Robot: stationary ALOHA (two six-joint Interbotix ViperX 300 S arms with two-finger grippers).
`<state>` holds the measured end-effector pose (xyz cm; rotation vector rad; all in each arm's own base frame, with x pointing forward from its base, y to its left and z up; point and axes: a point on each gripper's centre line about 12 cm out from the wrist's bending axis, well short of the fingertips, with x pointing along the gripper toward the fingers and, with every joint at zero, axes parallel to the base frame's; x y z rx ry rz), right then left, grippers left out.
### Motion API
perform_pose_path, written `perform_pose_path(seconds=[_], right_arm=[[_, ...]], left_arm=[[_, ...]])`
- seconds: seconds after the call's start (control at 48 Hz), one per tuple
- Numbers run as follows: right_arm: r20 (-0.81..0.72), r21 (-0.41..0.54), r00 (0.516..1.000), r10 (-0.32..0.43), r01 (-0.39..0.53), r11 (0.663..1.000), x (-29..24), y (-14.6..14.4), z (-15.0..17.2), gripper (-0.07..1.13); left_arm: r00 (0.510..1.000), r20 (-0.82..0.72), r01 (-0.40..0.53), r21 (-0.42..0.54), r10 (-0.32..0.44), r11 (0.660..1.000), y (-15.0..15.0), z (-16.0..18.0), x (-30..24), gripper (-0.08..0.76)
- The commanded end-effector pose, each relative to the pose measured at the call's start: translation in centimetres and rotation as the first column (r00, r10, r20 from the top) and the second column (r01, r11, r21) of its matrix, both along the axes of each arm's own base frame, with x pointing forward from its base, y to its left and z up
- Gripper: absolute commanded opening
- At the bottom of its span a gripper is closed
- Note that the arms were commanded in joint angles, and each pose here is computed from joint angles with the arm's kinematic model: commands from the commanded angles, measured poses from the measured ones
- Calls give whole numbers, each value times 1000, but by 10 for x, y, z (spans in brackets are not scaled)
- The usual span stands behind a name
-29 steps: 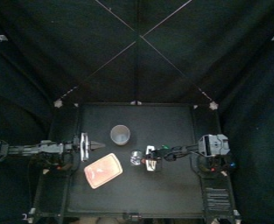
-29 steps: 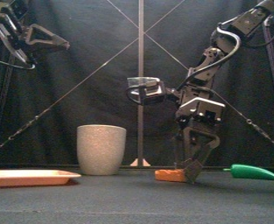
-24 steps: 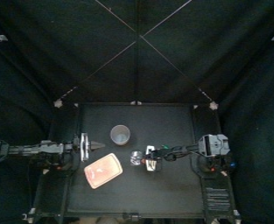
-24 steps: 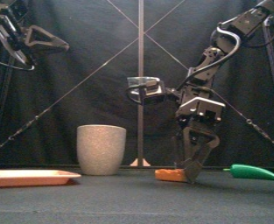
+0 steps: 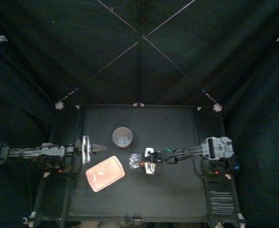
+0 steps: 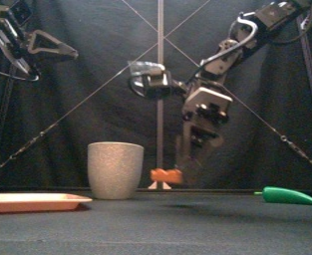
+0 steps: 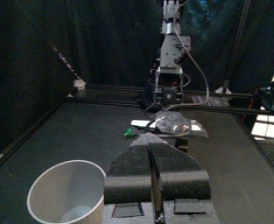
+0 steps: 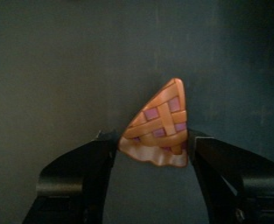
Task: Pick the pie then place it on the pink plate
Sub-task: Place pie on the pink plate
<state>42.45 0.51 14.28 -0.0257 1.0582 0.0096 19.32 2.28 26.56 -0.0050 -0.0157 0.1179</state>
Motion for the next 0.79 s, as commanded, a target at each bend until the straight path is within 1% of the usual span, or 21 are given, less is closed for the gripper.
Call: perform_pose_path(seconds=[0.021, 0.146, 0.271, 0.438, 0.604, 0.688, 0.792], right_arm=[[121, 5, 992, 26, -26, 1000, 23, 13, 41, 571], [163, -3, 985, 49, -49, 999, 49, 22, 46, 571], [203, -1, 977, 65, -66, 998, 78, 33, 37, 571], [259, 1, 964, 63, -66, 998, 113, 36, 29, 573], [284, -1, 957, 63, -66, 998, 135, 36, 26, 577], [295, -1, 954, 62, -64, 998, 142, 36, 25, 606], [308, -2, 949, 61, -63, 998, 148, 36, 26, 705]], left_arm=[[1000, 18, -2, 2, 2, 1000, 1, 6, 2, -33], [1000, 17, -3, 3, 3, 1000, 1, 5, 2, -31], [1000, 17, -2, 3, 2, 1000, 0, 5, 1, -33], [1000, 15, -2, 3, 2, 1000, 0, 4, 1, -31], [1000, 12, -2, 3, 2, 1000, 0, 3, 1, -33], [1000, 7, -2, 2, 2, 1000, 0, 1, 0, -33], [1000, 6, -2, 4, 2, 1000, 0, 0, 0, -31]])
